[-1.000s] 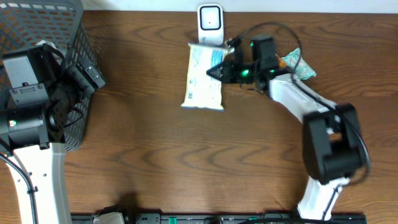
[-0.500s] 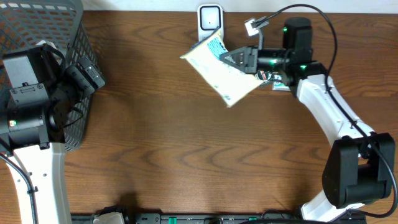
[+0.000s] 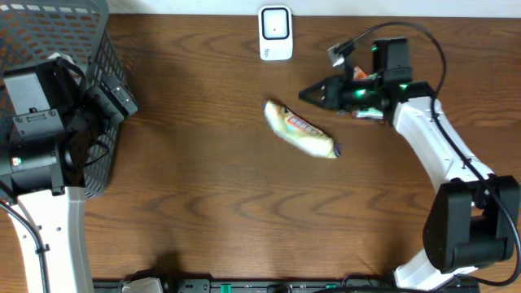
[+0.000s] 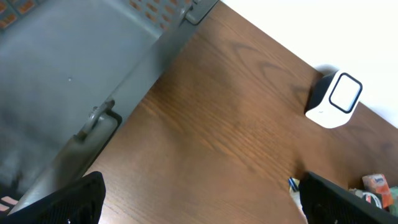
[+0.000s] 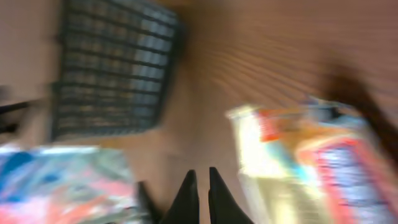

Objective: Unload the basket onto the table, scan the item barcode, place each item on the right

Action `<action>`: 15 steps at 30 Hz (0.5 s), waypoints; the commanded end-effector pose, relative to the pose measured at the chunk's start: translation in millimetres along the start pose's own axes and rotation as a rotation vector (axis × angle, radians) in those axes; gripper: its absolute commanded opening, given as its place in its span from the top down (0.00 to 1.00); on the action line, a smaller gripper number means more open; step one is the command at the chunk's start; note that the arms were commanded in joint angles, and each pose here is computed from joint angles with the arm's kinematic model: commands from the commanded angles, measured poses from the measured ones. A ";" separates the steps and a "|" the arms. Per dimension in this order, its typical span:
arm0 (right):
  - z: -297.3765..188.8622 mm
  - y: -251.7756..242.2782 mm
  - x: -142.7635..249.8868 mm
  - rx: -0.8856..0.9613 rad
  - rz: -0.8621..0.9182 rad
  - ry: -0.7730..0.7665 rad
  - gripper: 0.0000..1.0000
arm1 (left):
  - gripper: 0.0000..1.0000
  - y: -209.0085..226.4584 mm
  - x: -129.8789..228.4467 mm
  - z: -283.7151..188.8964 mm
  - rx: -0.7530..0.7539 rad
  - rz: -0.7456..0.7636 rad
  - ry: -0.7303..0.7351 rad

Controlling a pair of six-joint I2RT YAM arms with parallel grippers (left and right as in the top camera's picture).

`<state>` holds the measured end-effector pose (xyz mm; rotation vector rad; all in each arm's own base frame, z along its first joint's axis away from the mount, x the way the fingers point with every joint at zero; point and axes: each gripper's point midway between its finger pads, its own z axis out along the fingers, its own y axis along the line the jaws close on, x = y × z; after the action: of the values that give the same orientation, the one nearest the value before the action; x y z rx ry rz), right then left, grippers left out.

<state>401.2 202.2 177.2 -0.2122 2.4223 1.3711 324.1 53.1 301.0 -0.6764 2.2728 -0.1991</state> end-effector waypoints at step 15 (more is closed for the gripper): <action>13.0 -46.4 48.0 0.664 -0.474 0.215 0.01 | 0.02 3.0 -0.9 -0.2 -0.013 0.010 -0.003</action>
<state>379.3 173.0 97.8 -0.5665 2.6920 0.4803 324.1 53.1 301.0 -0.6764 2.2728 -0.1991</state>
